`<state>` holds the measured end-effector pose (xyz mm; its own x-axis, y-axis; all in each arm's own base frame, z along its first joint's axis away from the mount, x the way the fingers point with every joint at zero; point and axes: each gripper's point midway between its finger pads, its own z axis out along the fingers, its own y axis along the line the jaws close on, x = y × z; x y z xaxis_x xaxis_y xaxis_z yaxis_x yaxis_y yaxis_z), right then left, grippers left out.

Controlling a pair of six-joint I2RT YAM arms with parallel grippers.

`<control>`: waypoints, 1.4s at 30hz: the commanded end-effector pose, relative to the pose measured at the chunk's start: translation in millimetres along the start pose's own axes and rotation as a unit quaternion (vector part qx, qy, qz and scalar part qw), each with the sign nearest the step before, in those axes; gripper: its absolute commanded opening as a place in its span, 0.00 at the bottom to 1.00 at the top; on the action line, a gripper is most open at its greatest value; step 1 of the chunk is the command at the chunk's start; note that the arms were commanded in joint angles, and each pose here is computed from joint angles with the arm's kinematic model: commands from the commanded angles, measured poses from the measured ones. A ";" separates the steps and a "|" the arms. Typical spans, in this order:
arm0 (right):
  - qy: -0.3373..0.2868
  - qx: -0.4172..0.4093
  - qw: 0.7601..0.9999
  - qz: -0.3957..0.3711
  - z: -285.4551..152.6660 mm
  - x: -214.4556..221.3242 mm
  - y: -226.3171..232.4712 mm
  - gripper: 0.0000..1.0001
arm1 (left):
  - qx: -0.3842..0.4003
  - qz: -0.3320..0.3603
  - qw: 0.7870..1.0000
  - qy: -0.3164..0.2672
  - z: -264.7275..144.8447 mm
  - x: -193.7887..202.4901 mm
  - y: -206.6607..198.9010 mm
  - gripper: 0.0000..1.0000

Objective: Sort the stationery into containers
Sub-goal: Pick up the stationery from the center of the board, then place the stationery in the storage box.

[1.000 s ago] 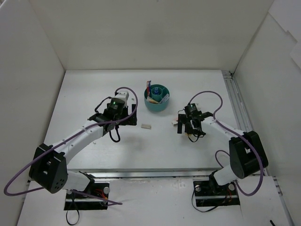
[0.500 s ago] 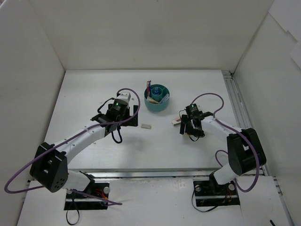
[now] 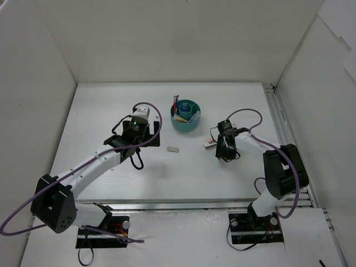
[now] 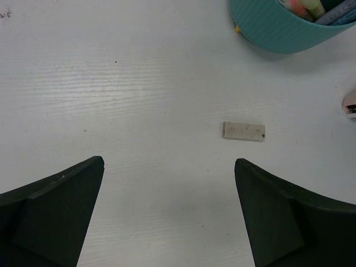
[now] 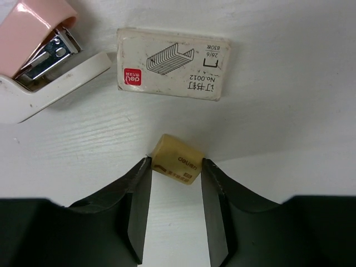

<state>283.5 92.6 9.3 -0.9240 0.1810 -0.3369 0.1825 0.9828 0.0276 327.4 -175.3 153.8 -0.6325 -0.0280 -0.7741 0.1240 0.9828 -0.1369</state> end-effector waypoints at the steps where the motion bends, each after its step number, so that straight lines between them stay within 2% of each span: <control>1: -0.008 0.003 1.000 0.003 -7.3 -10.9 1.1 0.21 | -0.003 -0.004 0.999 -0.037 -10.0 -22.6 -0.3 1.00; 3: -0.018 -0.009 1.000 -0.020 -9.6 -17.2 6.4 0.14 | -0.001 0.004 0.999 -0.036 -8.7 -21.3 -0.4 1.00; 7: -0.102 -0.057 0.991 -0.063 -44.9 -54.0 31.7 0.10 | -0.002 0.010 1.000 -0.026 -3.5 -16.2 -0.4 1.00; 12: -0.239 -0.124 0.954 -0.130 -102.2 -133.2 70.0 0.10 | 0.008 0.025 1.000 -0.009 7.8 -13.6 -7.9 1.00; 13: -0.270 -0.140 0.940 -0.153 -120.6 -155.7 80.4 0.10 | 0.013 0.026 1.000 -0.009 8.1 -15.4 -10.5 1.00; 16: -0.306 -0.170 0.916 -0.194 -130.3 -189.3 99.7 0.10 | 0.018 0.029 0.999 -0.006 10.2 -15.5 -13.0 1.00; 17: -0.336 -0.194 0.887 -0.251 -144.5 -205.8 113.5 0.10 | 0.017 0.029 0.999 -0.006 10.3 -15.9 -12.9 1.00; 18: -0.333 -0.199 0.878 -0.281 -134.5 -211.5 114.5 0.11 | 0.015 0.030 0.999 -0.004 10.6 -15.0 -12.0 1.00; 19: -0.369 -0.199 0.841 -0.341 -145.0 -229.2 121.8 0.11 | 0.014 0.031 0.999 -0.003 10.5 -14.3 -11.7 1.00; 20: -0.373 -0.235 0.812 -0.383 -147.3 -227.0 136.6 0.14 | 0.014 0.032 0.999 -0.003 10.1 -14.4 -11.5 1.00; 22: -0.383 -0.240 0.770 -0.451 -142.8 -238.2 150.1 0.14 | 0.010 0.032 0.999 -0.002 9.5 -13.3 -9.4 1.00; 23: -0.365 -0.259 0.760 -0.471 -137.6 -230.0 155.2 0.14 | 0.009 0.034 0.999 -0.002 8.7 -13.5 -8.8 1.00; 25: -0.356 -0.261 0.749 -0.494 -130.8 -234.7 160.8 0.14 | 0.006 0.035 0.999 0.000 8.6 -13.6 -7.9 1.00; 28: -0.349 -0.246 0.749 -0.507 -115.9 -239.5 159.1 0.14 | 0.003 0.034 0.999 0.006 9.7 -11.8 -7.7 1.00; 30: -0.337 -0.241 0.758 -0.504 -101.8 -240.5 159.4 0.14 | 0.005 0.036 0.999 0.009 12.1 -11.0 -8.9 1.00; 39: -0.304 -0.265 0.746 -0.530 -76.9 -213.5 178.9 0.20 | 0.009 0.041 0.999 0.024 21.9 -10.6 -15.0 1.00; 42: -0.298 -0.260 0.755 -0.523 -75.0 -212.9 175.3 0.22 | 0.010 0.042 0.999 0.027 23.4 -10.1 -16.1 1.00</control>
<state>481.6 220.9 139.1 -0.1777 -0.6121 -0.7705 -0.8402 0.5020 -0.2050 338.1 -185.4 121.5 -0.7056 0.0806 -0.7040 0.1731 0.9830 -0.0610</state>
